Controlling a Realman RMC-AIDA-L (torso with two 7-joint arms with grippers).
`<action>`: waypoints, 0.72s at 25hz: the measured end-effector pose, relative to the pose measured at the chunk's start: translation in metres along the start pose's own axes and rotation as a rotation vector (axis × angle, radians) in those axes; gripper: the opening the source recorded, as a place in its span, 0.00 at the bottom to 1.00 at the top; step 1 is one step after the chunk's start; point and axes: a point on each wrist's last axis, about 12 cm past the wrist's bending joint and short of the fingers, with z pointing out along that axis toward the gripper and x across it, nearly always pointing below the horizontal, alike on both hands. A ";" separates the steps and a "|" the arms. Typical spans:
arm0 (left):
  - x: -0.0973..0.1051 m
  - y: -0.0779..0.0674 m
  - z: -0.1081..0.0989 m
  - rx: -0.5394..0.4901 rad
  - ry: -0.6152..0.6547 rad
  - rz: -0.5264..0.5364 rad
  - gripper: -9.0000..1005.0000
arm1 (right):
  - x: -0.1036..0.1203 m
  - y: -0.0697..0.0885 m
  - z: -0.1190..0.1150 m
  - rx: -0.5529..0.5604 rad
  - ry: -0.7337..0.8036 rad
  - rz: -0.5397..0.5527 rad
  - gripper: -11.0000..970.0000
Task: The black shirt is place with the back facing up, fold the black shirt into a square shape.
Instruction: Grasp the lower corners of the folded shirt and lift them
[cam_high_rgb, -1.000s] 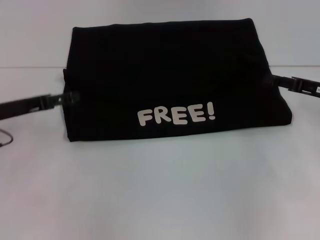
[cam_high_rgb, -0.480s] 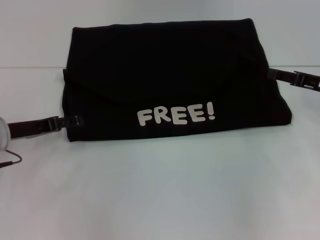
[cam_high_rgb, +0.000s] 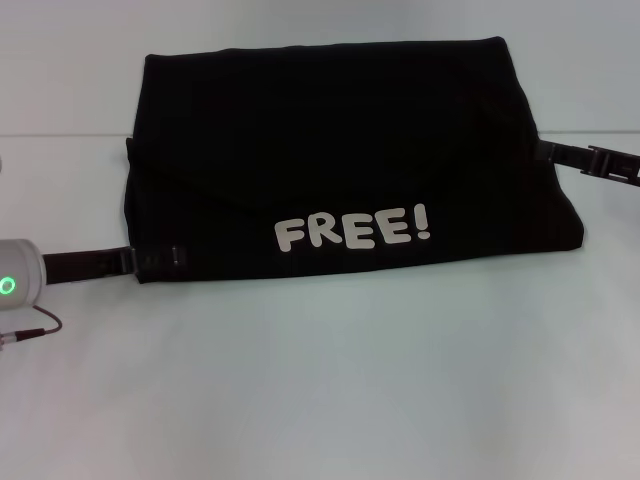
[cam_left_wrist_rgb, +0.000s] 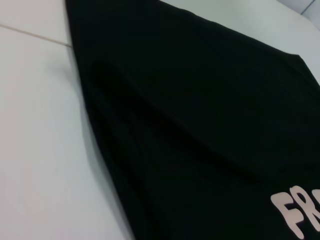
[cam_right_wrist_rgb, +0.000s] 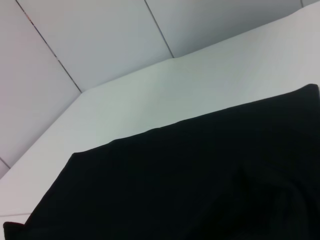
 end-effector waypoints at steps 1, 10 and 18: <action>0.000 -0.001 0.001 0.002 0.003 0.003 0.92 | 0.001 0.000 0.000 0.001 0.000 0.001 0.74; -0.003 -0.004 0.002 0.012 0.012 0.045 0.87 | 0.004 -0.001 -0.002 -0.003 0.003 0.012 0.74; -0.004 -0.004 0.003 -0.002 0.027 0.068 0.74 | 0.004 -0.002 -0.002 -0.003 0.006 0.007 0.74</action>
